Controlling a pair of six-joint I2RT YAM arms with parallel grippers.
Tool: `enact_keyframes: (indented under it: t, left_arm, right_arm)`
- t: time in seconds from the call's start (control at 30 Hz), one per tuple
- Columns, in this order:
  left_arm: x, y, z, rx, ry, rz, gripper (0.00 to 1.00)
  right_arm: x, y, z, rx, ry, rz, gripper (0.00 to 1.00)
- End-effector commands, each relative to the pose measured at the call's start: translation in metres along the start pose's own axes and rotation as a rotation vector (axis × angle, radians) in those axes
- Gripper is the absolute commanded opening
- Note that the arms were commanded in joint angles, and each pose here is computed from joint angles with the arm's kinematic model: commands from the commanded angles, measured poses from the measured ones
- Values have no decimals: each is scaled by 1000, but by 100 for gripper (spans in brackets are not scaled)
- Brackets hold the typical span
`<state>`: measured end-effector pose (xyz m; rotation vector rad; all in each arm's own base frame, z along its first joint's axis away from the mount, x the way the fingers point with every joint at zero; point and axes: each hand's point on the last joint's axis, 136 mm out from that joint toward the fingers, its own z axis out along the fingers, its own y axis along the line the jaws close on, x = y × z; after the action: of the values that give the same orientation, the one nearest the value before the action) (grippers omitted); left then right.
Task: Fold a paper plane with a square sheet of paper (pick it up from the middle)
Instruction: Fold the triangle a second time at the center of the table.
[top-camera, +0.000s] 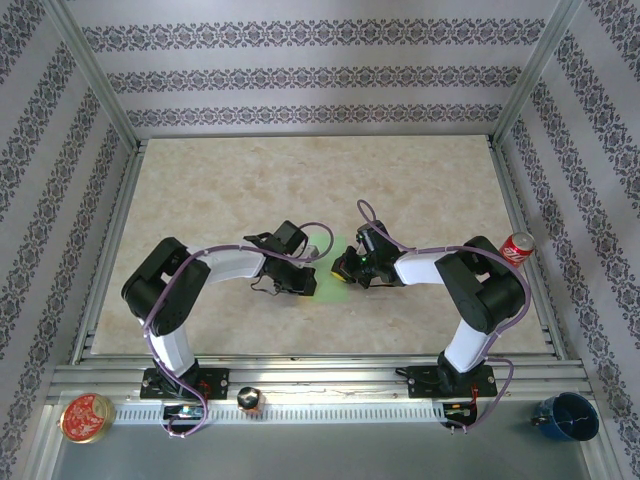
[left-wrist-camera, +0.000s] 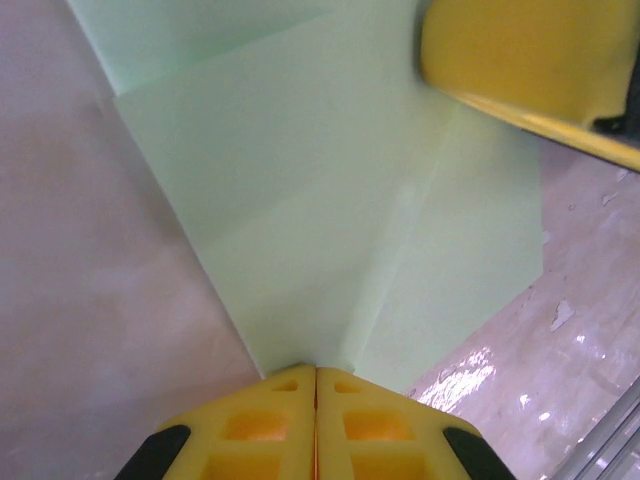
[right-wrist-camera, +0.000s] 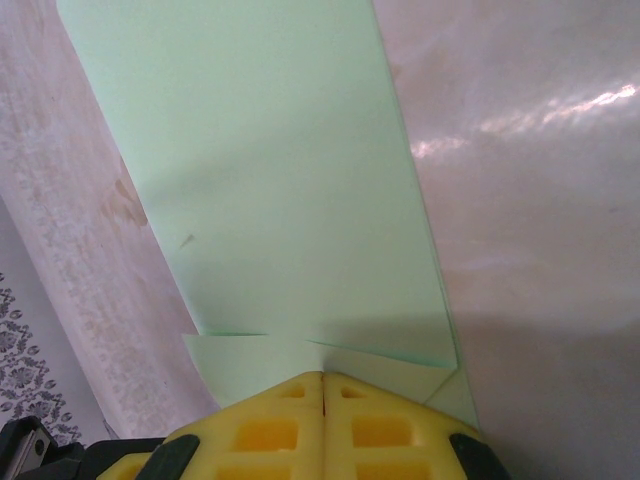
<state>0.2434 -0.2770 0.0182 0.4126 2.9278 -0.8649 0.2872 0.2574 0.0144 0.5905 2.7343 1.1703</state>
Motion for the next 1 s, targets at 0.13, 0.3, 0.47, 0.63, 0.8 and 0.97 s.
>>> enact_keyframes:
  t: [0.13,0.3,0.47,0.63,0.8,0.97]
  left_arm:
    - [22,7,-12,-50,33,2,8]
    - [2,-8,-28,-28,-66,8,6]
    - [-16,-29,-33,62,-120,0,5]
    - [-25,-54,-24,190,-104,-19,5]
    - [-25,-56,-13,200,-83,-31,6]
    - [-20,-44,3,167,-37,-60,6]
  right_arm:
    - [7,-42,4,124,15,51,0]
    - [7,-42,4,121,14,53,0]
    - [7,-41,3,121,14,53,0]
    - [7,-40,3,120,14,51,0]
    - [6,-40,3,120,13,51,0]
    - [6,-40,3,120,14,51,0]
